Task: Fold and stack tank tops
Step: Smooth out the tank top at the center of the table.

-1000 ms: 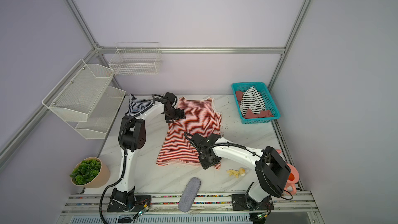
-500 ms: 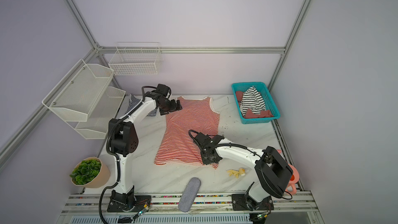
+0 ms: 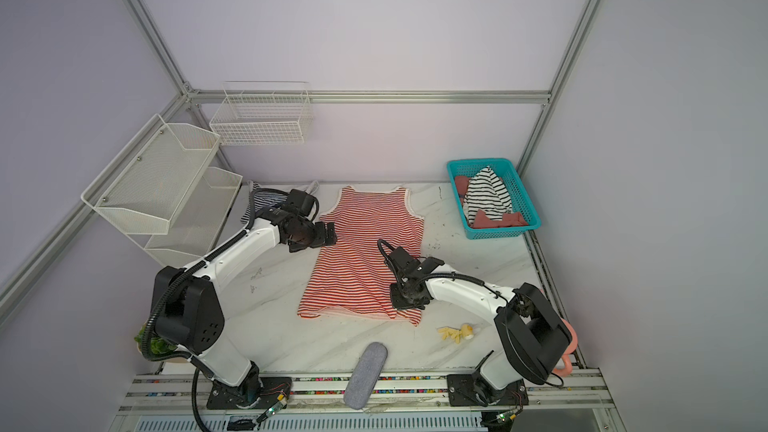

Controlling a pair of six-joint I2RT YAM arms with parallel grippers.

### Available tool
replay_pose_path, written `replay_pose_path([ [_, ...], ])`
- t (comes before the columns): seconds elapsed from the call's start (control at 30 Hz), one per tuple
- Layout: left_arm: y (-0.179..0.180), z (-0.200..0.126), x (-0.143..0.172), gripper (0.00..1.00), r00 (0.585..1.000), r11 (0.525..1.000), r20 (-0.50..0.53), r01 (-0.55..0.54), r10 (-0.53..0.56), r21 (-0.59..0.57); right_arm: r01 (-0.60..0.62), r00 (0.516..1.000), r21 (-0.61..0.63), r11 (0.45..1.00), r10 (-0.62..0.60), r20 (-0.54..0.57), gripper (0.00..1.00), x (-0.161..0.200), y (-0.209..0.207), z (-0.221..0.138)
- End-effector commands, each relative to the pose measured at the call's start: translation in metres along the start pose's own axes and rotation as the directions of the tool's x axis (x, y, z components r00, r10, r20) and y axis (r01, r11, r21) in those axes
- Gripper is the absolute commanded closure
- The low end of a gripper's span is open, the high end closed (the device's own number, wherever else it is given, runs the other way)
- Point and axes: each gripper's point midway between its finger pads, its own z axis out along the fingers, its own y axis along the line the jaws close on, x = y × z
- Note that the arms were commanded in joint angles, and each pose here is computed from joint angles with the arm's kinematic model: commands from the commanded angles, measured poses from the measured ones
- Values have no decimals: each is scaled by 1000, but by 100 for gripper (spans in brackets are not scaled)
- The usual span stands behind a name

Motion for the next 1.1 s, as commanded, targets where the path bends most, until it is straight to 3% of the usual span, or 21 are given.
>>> replay_pose_path([
  [0.0,0,-1,26,0,1000,1000,-4,-19,19,-24,-39,999,14,999,39,-33,73,10,-6,1],
  [0.27,-3,21,76,0,991,995,-113,-85,78,-59,-42,998,15,999,43,-36,71,14,-9,4],
  [0.47,8,32,97,0,984,992,-163,-84,68,-94,-44,998,40,998,46,-45,61,17,-14,10],
  [0.63,16,37,108,0,981,990,-187,-80,57,-118,-41,998,39,998,42,-36,60,12,-14,14],
  [1.07,34,53,134,0,970,984,-243,-64,22,-164,-60,997,45,997,62,-52,91,15,-18,22],
])
